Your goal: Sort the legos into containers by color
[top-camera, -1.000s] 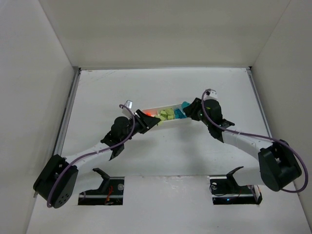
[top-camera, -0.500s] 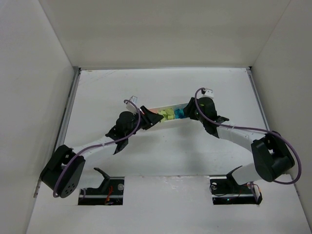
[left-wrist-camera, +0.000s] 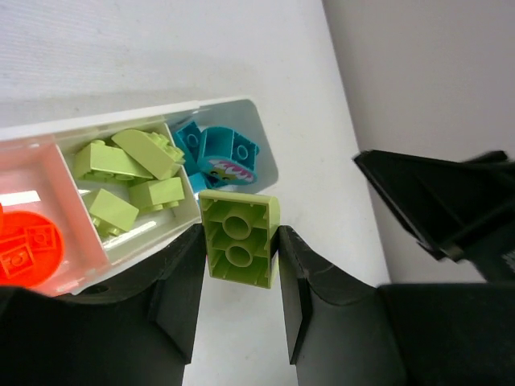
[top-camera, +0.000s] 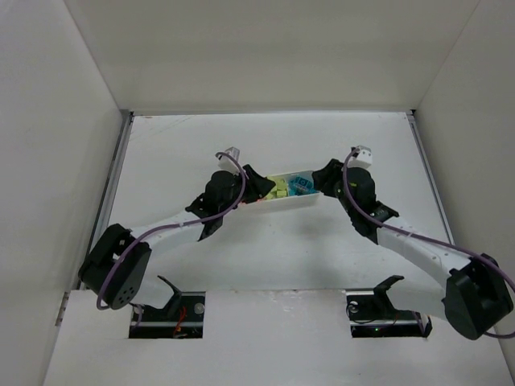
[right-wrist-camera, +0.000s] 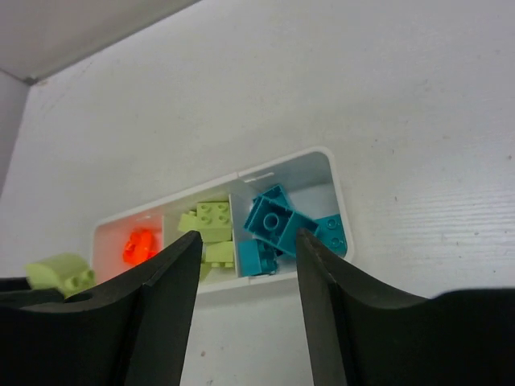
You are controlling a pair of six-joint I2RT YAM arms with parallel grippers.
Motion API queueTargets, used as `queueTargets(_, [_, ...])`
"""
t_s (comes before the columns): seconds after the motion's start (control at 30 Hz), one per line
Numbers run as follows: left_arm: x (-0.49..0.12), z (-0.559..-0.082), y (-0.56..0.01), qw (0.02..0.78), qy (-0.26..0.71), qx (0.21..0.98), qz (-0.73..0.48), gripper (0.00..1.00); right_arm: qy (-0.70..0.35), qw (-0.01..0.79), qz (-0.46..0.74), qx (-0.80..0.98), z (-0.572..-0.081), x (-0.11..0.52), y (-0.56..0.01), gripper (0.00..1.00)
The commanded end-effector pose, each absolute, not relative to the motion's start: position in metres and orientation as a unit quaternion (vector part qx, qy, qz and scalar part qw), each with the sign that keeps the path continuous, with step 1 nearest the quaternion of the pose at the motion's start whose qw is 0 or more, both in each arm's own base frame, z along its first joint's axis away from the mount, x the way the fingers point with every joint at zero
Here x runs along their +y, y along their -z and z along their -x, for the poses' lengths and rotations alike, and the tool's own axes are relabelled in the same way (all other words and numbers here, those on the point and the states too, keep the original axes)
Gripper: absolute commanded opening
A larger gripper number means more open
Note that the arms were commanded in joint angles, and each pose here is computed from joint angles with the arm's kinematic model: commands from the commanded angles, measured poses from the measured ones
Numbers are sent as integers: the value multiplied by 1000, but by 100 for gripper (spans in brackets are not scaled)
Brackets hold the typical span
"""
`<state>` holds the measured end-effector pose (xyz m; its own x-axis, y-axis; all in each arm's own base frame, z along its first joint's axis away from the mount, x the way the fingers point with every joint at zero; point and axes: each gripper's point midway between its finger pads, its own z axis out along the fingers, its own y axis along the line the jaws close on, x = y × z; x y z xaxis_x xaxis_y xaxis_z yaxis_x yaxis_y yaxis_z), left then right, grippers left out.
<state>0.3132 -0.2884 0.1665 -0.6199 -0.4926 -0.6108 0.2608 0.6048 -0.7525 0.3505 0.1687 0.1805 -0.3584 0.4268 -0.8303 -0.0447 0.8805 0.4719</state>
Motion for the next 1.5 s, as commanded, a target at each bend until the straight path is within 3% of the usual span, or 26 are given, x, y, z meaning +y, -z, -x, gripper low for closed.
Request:
queueTargets(0.0, [-293,-328,-167,462,390,796,44,19,-222,570,-124,782,-342,167,-187,52])
queueTargets(0.1, [-297,-339,-154,465,353,811,34,19,-233,575,-118,776,-335,170,-190,48])
queueTargets(0.4, [-299,-359,-131,476,270,837,15,20,-244,573,-112,775,-329,176,-182,49])
queueTargets(0.67, [-303,-360,-124,480,220,849,-11,30,-254,577,-112,768,-326,177,-187,53])
queueTargets(1.0, [-304,-355,-116,462,191,866,-19,35,-261,583,-114,761,-323,174,-194,55])
queueTargets(1.2, [-308,-353,-121,465,195,863,-23,54,-262,585,-114,759,-322,173,-195,56])
queueTargets(1.47, [-307,-348,-145,479,207,853,-22,68,-265,589,-116,754,-319,172,-199,56])
